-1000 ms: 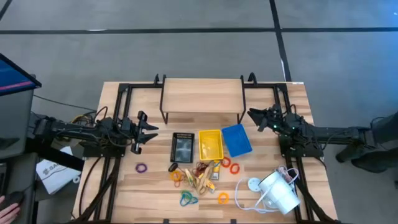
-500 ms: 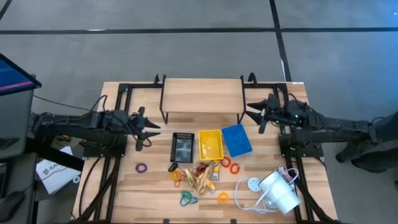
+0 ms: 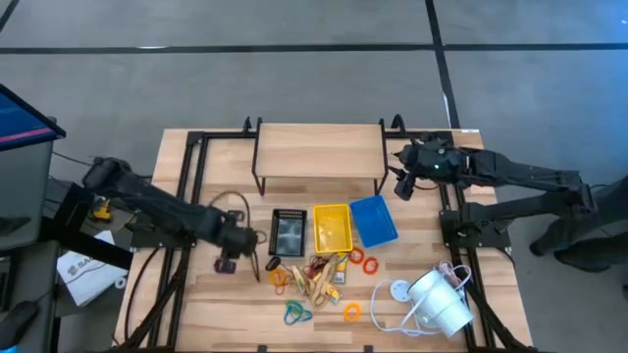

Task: Pick & Place Office Desk Supplies
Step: Put the violet spring keychain into the black bin

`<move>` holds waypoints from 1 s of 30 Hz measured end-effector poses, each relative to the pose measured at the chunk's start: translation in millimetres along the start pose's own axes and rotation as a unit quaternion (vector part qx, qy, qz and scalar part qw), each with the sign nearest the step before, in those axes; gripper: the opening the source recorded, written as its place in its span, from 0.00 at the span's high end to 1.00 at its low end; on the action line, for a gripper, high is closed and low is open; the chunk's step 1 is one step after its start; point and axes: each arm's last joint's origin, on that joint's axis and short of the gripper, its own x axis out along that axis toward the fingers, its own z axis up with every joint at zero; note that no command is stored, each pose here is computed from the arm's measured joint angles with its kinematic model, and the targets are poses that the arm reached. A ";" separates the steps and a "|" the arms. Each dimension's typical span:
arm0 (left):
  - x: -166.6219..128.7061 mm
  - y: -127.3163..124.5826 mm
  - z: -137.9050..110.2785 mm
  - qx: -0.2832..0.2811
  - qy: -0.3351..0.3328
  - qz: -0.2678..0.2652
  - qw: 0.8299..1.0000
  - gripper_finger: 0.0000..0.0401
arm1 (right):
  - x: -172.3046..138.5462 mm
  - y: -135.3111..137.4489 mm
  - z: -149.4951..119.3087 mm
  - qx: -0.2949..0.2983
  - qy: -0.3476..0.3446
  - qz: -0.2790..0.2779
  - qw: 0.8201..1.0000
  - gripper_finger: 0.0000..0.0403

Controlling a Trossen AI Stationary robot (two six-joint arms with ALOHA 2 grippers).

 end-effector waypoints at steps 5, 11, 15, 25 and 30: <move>2.1 -15.1 -21.8 -0.042 0.084 0.027 0.995 0.72 | 2.0 1.2 -5.7 0.009 0.014 -0.013 1.000 0.54; -8.6 -24.4 -20.2 -0.076 -0.008 -0.014 0.997 0.72 | 6.1 3.1 -13.2 0.013 0.038 -0.015 0.999 0.54; -6.4 -25.2 -19.9 -0.086 -0.023 -0.023 0.996 0.72 | 7.6 3.9 -15.1 0.020 0.049 -0.014 0.998 0.54; 35.3 -24.4 -38.6 -0.114 0.002 -0.072 0.991 0.72 | 4.2 11.6 -14.3 0.018 0.040 0.001 0.999 0.54; 43.8 -22.7 -46.4 -0.110 0.023 -0.078 0.991 0.72 | 4.2 11.1 -14.2 0.021 0.038 -0.009 0.999 0.54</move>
